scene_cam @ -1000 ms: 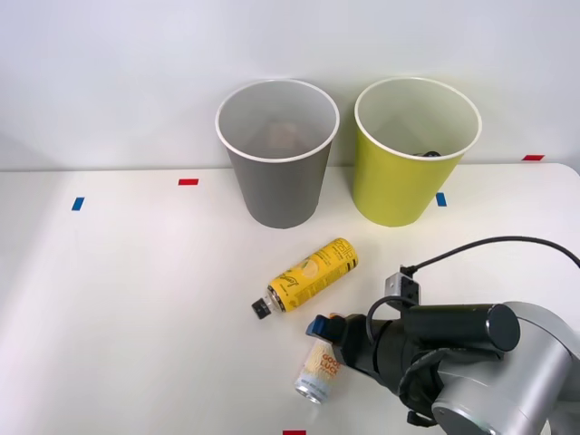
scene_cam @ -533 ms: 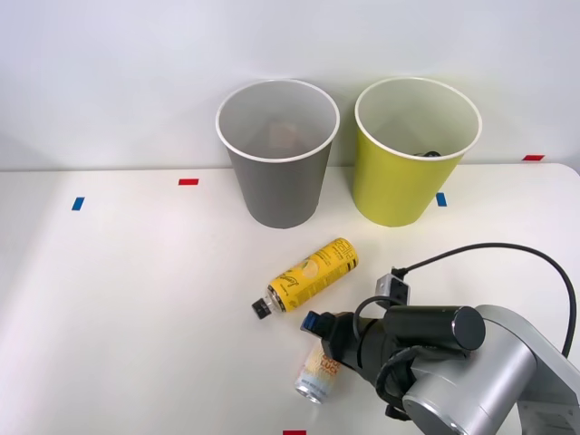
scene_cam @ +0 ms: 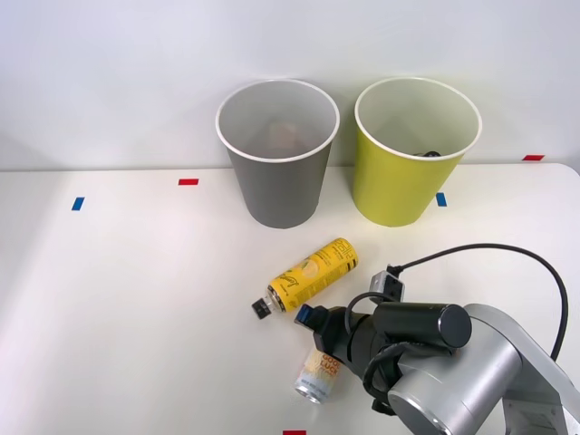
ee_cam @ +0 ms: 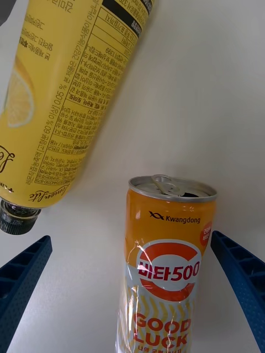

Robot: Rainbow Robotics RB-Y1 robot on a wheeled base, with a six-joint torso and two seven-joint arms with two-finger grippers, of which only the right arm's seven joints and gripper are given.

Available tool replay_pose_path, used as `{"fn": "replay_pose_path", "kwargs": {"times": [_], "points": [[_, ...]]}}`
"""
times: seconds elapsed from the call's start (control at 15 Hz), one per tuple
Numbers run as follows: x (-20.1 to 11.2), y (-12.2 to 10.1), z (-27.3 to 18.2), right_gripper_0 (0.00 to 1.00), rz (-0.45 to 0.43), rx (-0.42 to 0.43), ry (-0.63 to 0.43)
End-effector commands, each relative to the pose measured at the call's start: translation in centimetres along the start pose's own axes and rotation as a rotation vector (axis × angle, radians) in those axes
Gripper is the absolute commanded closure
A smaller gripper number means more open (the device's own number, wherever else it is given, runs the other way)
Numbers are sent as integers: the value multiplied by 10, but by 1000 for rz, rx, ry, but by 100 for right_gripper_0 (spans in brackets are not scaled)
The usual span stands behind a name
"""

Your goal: Put cans in the gray bin, plastic bottles in the light green bin

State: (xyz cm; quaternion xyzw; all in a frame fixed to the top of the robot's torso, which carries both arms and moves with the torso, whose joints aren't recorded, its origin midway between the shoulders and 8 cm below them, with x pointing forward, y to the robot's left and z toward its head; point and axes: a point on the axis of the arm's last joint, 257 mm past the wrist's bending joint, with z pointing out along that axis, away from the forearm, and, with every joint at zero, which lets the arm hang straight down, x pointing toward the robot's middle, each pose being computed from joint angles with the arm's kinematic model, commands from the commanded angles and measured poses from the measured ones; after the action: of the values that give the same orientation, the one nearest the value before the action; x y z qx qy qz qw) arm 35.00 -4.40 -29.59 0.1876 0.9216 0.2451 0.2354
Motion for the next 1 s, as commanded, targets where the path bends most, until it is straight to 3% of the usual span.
{"fn": "replay_pose_path", "kwargs": {"times": [0.07, 0.47, 1.0], "points": [[-2, -4, 1, 0, 8, 11, -15], [-5, -9, 12, 0, 32, 45, -42], [-7, -19, 12, 0, -2, 72, -61]]}}
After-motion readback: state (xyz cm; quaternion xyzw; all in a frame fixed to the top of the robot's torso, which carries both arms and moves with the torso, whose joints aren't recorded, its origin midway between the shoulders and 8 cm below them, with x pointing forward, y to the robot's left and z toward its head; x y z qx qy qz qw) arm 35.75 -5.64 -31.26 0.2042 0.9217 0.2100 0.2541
